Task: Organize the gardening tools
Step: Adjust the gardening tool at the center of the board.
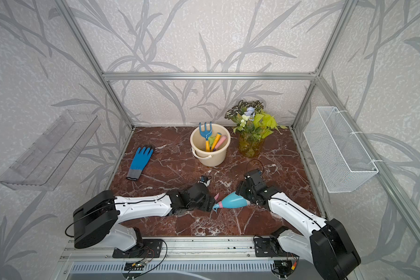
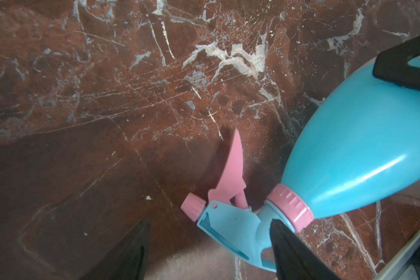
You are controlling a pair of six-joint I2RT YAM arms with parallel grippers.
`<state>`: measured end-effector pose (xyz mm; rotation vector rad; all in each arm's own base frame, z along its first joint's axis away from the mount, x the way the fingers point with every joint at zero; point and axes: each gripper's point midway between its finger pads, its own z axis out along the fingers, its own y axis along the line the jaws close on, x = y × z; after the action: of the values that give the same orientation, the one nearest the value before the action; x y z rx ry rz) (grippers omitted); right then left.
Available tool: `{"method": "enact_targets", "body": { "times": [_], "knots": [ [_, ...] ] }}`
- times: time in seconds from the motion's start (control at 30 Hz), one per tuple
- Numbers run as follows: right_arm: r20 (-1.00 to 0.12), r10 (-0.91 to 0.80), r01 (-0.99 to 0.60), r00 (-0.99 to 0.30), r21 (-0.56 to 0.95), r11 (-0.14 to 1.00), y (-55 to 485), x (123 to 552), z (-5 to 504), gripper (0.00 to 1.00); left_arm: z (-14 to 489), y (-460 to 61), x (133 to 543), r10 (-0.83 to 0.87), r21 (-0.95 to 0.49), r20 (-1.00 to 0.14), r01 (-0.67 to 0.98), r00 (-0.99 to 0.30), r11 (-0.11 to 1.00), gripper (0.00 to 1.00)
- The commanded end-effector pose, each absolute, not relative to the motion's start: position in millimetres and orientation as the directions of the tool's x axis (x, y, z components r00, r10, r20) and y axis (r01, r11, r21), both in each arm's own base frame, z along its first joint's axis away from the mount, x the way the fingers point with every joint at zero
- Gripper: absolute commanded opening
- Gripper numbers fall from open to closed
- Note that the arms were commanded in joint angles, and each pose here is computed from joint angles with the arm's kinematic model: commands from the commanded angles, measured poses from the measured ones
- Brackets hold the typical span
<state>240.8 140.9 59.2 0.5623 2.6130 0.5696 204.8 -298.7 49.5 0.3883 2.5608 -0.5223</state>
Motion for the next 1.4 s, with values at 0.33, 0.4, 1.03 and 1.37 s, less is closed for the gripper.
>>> {"method": "enact_targets", "body": {
  "times": [0.33,0.4,1.03,1.37],
  "knots": [
    [-0.347,0.419,0.265,-0.839,0.413,0.872,130,235,72,0.83,53,-286,180,0.189,-0.344,-0.432,0.354,-0.882,0.869,0.80],
    [-0.356,0.399,0.249,-0.845,0.398,0.883,128,231,76,0.83,51,-287,170,0.206,-0.376,-0.397,0.363,-0.894,0.853,0.80],
    [-0.330,0.332,0.183,-0.884,0.410,0.894,148,212,73,0.74,34,-319,163,0.218,-0.498,-0.338,0.371,-0.915,0.784,0.80],
    [-0.343,0.305,0.148,-0.888,0.413,0.898,163,221,73,0.76,40,-313,217,0.105,-0.463,-0.432,0.320,-0.896,0.827,0.80]
  ]
}}
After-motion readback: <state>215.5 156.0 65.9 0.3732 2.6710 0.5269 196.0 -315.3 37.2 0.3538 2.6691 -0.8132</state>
